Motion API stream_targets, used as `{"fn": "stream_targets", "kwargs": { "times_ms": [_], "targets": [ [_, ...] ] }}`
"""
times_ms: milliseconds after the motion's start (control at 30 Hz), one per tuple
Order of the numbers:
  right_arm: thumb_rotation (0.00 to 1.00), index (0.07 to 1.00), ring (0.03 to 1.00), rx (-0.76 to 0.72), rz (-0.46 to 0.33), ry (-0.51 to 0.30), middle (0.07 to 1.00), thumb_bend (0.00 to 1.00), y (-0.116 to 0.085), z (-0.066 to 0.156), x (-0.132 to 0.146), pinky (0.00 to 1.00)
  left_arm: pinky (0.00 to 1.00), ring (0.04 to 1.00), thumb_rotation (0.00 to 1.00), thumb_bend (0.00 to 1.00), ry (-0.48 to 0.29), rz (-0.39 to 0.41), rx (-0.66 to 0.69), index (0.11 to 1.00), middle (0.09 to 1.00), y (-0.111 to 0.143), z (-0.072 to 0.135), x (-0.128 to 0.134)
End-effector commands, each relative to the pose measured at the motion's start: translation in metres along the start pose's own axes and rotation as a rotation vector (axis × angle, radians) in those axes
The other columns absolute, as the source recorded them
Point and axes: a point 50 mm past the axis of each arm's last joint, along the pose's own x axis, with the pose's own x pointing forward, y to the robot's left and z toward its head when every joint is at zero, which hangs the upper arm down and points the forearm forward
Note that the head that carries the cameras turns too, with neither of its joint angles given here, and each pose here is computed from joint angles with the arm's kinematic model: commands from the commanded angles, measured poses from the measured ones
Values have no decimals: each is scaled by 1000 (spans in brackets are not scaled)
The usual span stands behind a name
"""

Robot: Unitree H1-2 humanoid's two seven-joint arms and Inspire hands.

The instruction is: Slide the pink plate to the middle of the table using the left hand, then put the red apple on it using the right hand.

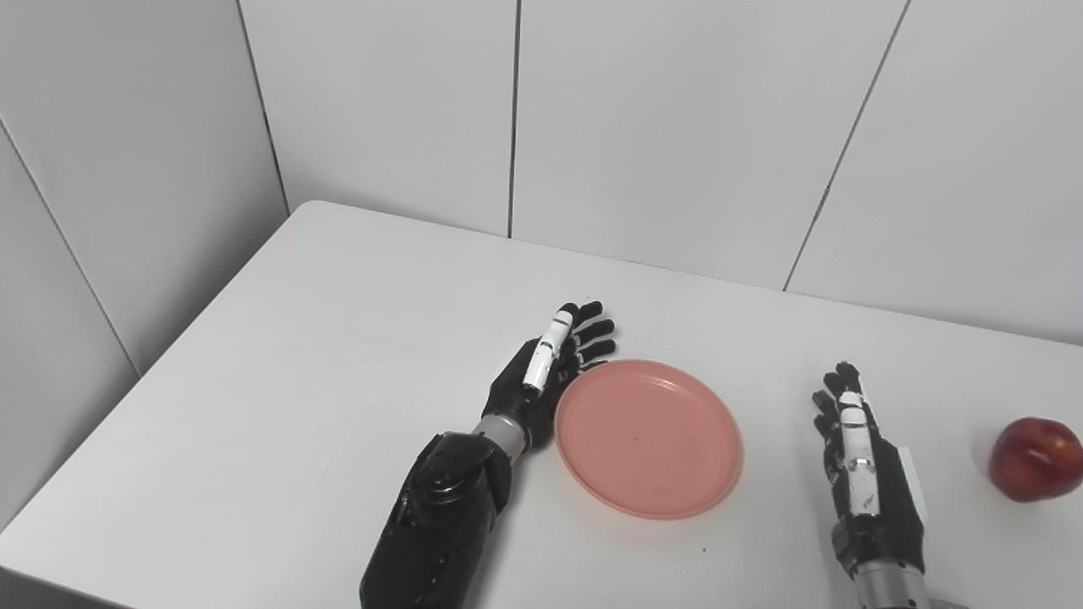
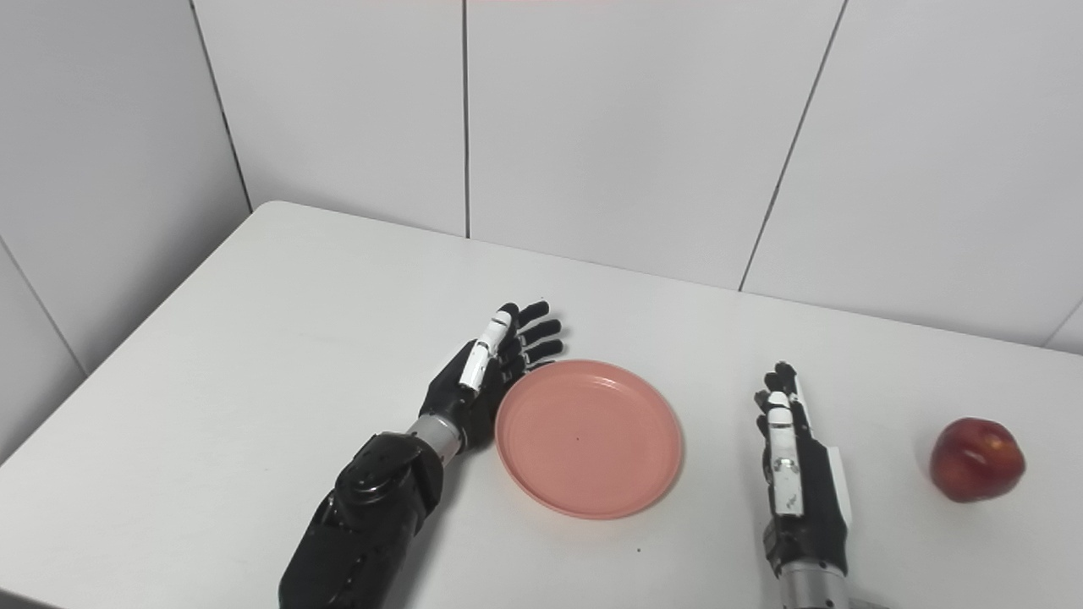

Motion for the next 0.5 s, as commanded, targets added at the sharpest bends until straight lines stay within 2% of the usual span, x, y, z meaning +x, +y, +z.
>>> {"fn": "stream_targets", "kwargs": {
  "times_ms": [0,467],
  "targets": [
    [1000,978,964,3,8,-83,970,236,6,21,8,993,852,870,1000,353,19,-12,-1,867,876,-10,0,1],
    [1000,976,962,8,6,-82,969,243,11,21,11,989,848,862,1000,365,22,-17,-25,861,871,-17,0,0]
  ]
}}
